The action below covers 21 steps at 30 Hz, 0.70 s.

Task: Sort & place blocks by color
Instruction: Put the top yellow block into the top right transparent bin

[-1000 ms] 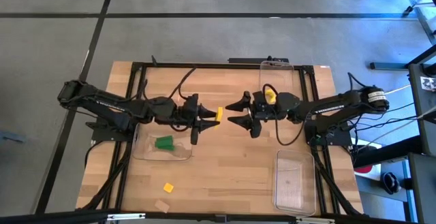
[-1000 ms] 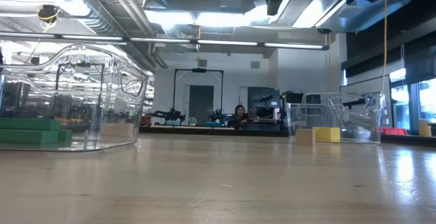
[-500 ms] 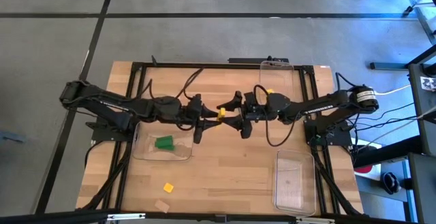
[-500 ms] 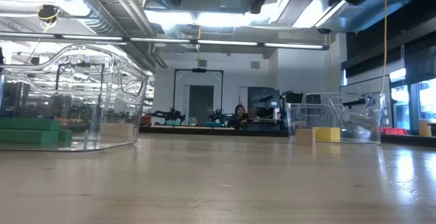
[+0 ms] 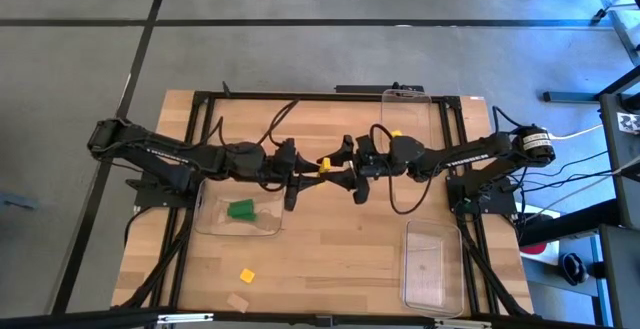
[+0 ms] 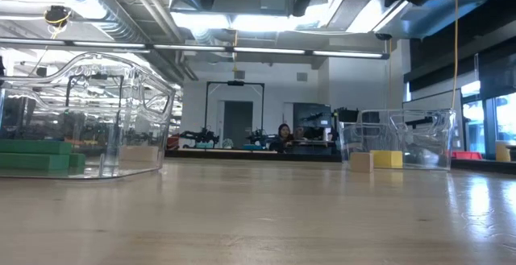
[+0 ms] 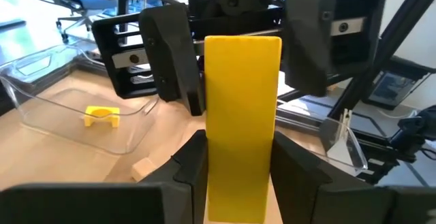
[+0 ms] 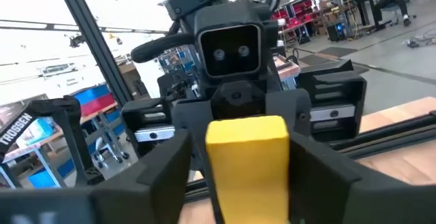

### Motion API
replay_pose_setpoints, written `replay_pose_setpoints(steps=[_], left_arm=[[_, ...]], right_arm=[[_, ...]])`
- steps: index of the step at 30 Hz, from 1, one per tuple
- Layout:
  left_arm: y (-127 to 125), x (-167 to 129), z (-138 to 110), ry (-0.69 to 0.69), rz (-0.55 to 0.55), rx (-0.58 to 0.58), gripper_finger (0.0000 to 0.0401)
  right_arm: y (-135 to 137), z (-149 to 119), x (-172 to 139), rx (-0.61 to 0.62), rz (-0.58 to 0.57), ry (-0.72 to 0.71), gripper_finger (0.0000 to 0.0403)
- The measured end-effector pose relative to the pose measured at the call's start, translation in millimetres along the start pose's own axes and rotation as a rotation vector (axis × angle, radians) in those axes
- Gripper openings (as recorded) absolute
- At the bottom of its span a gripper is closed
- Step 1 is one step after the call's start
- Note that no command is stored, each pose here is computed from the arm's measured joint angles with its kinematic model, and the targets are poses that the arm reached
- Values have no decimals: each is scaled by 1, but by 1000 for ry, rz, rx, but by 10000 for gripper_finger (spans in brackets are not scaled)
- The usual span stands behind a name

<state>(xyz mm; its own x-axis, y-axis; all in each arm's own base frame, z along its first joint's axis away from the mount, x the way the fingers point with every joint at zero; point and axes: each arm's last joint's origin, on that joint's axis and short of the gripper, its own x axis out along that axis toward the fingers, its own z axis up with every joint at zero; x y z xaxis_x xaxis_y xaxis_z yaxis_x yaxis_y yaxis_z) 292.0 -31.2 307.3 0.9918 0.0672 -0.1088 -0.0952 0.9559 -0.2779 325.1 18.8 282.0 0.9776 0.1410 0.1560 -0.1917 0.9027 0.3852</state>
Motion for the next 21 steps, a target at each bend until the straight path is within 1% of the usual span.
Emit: replay_pose_setpoints(steps=[4, 10, 14, 17, 19, 21], left_arm=[[0, 0, 0, 0, -2, -12, 113], [0, 0, 0, -5, 0, -13, 117], [1, -3, 2, 0, 26, 4, 170], [6, -16, 18, 19, 67, 8, 206], [10, -30, 28, 35, 97, 16, 219], [13, -46, 39, 26, 98, 17, 224]], right_arm=[[-1, -2, 0, -9, -18, 22, 134], [-1, -2, 0, -9, -16, 21, 133], [-1, 0, -2, 4, -7, 43, 133], [-1, 11, -14, -17, -12, 101, 133], [0, 22, -25, -45, -37, 139, 133], [1, 30, -38, -70, -82, 187, 133]])
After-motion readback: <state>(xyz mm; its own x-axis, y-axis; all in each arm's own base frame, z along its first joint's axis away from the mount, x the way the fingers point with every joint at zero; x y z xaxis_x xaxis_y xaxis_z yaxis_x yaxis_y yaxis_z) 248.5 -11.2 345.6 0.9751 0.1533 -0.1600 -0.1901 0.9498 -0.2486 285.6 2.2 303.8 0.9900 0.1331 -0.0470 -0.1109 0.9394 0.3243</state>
